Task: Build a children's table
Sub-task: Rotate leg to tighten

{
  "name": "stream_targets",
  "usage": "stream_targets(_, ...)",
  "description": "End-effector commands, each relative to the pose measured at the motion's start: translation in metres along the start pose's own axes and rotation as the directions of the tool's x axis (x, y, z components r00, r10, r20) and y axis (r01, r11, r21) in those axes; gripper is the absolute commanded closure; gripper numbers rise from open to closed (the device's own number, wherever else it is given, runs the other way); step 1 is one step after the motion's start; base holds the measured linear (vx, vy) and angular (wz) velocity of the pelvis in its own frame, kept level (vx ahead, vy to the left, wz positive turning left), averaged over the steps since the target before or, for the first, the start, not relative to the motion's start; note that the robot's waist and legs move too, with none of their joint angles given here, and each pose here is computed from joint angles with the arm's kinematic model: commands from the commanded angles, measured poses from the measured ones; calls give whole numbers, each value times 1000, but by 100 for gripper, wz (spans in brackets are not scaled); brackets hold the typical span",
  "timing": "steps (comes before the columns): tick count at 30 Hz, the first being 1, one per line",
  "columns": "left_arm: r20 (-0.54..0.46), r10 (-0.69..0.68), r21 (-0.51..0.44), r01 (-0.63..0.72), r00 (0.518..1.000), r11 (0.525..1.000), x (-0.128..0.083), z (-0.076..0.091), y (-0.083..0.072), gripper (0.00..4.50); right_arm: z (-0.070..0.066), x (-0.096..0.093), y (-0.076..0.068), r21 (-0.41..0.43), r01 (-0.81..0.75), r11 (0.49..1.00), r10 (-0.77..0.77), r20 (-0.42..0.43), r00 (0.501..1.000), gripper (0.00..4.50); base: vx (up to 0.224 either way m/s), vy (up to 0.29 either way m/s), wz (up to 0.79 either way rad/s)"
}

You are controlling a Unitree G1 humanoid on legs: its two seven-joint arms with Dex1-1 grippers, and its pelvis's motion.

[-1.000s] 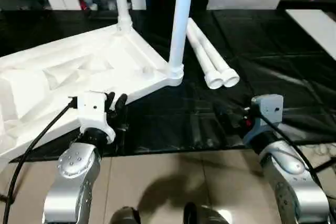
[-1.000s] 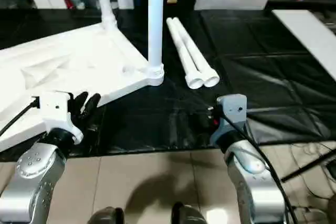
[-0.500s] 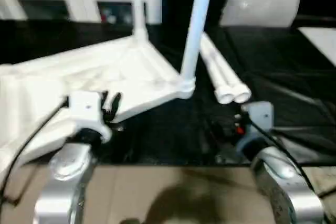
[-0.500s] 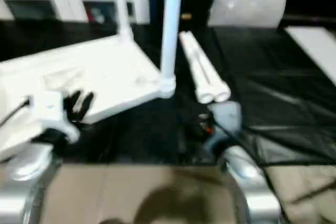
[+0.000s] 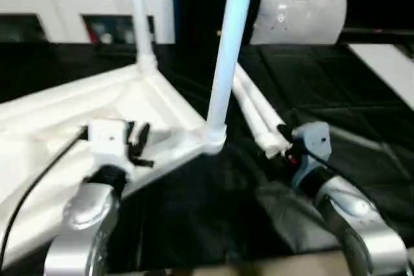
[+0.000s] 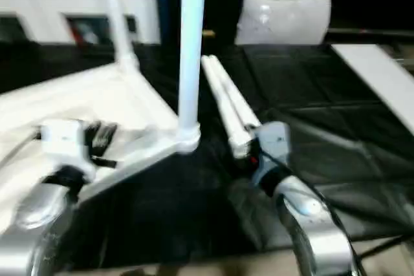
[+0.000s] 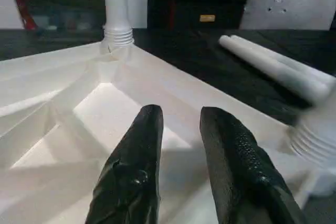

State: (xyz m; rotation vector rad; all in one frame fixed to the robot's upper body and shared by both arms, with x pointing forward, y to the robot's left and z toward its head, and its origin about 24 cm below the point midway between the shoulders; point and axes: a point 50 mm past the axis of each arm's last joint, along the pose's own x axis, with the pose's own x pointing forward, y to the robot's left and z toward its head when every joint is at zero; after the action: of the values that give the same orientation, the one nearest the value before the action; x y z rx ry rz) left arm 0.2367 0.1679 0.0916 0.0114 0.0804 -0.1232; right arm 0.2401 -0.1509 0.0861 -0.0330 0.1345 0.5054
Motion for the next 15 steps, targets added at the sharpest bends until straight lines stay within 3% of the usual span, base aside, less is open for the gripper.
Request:
stream_targets(1,11,-66,4,66,998,998,0,1,-3,296,6,-3,-5,-23,-12,1000,12,2,1000,0,144,3,2)
stream_targets(5,14,-66,16,66,998,998,2,4,0,296,7,-1,2,-3,-108,994,108,26,994,0,9,-13,-1)
stream_targets(8,10,-89,52,88,996,995,7,5,2,296,2,2,0,3,-48,999,48,28,998,0,0,0,0)
stream_targets(12,-43,-221,107,225,974,969,10,3,0,296,1,6,-1,15,-2,1000,2,29,1000,0,-35,4,2)
stream_targets(15,-128,-392,119,406,911,906,9,-1,-5,296,0,6,2,-18,-64,998,64,3,998,0,-44,9,2)
